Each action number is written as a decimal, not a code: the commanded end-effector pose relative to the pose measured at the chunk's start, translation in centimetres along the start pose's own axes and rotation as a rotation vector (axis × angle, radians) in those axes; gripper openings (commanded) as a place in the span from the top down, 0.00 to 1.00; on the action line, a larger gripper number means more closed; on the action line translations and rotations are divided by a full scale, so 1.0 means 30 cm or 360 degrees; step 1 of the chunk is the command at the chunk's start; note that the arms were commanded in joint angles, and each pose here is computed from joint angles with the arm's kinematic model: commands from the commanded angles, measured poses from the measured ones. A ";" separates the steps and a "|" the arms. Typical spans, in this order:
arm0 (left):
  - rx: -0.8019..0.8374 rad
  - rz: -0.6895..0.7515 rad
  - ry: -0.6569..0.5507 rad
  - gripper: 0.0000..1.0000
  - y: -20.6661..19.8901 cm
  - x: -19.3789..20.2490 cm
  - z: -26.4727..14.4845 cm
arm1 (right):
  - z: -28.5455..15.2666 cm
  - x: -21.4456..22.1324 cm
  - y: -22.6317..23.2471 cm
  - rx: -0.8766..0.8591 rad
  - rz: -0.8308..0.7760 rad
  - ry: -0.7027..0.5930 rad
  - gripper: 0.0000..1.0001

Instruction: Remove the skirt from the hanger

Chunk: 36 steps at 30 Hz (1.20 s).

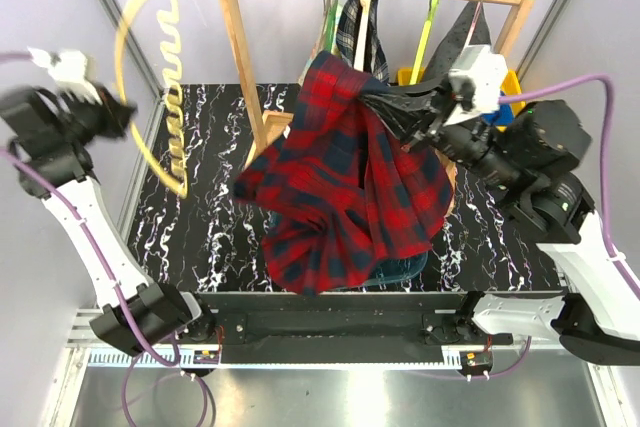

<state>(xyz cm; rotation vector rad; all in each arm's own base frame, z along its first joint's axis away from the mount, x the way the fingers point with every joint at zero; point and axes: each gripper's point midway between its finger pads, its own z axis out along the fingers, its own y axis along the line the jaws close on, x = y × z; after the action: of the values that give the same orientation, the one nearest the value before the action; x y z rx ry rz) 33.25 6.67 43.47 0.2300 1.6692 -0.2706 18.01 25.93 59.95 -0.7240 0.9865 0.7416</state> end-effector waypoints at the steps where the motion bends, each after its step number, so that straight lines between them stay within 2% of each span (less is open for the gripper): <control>1: -0.0413 0.0071 0.0830 1.00 0.140 0.515 -0.153 | -0.014 -0.041 -0.047 0.0097 -0.0119 -0.0048 1.00; 7: -0.0517 -0.0040 0.1231 1.00 0.145 0.768 -0.245 | -0.008 -0.030 -0.071 0.0146 -0.0175 -0.0021 1.00; 12: -0.0437 -0.0126 0.1589 1.00 0.066 0.985 -0.328 | -0.013 -0.049 -0.079 0.0157 -0.0209 -0.0023 1.00; 15: -0.0394 -0.0197 0.1732 0.99 0.018 1.092 -0.374 | -0.013 0.013 -0.074 0.0143 -0.0213 0.0072 1.00; 18: -0.0399 -0.0224 0.1758 0.99 0.009 1.135 -0.379 | -0.022 0.126 -0.062 0.0126 -0.0202 0.0223 1.00; 19: -0.0408 -0.0231 0.1757 0.95 0.011 1.141 -0.377 | -0.034 0.159 -0.057 0.0120 -0.0201 0.0272 1.00; 20: -0.0423 -0.0219 0.1731 0.85 0.024 1.136 -0.366 | -0.040 0.192 -0.054 0.0117 -0.0198 0.0314 1.00; 21: -0.0435 -0.0224 0.1723 0.63 0.029 1.133 -0.361 | -0.048 0.253 -0.043 0.0106 -0.0170 0.0384 1.00; 24: -0.0474 -0.0201 0.1649 0.34 0.058 1.079 -0.333 | -0.082 0.362 -0.006 0.0057 -0.0105 0.0518 1.00; 25: -0.0489 -0.0191 0.1617 0.17 0.067 1.054 -0.324 | -0.099 0.386 0.001 0.0051 -0.0092 0.0551 1.00; 27: -0.0508 -0.0156 0.1506 0.02 0.091 0.966 -0.289 | -0.122 0.459 0.015 0.0048 -0.0057 0.0631 1.00; 33: -0.0526 -0.0128 0.1206 0.01 0.127 0.702 -0.191 | -0.146 0.622 0.071 -0.0041 0.0001 0.0792 1.00; 35: -0.0514 -0.0175 0.1169 0.01 0.119 0.654 -0.174 | -0.153 0.697 0.095 -0.0086 0.0031 0.0868 1.00; 36: -0.0496 -0.0143 0.1078 0.01 0.114 0.571 -0.154 | -0.153 0.728 0.125 -0.0141 0.0077 0.0896 1.00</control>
<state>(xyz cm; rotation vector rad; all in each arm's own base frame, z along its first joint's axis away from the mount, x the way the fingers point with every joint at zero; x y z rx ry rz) 25.69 12.60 21.88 0.0068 2.4924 0.0999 21.51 27.68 38.64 -0.9955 1.4909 0.5466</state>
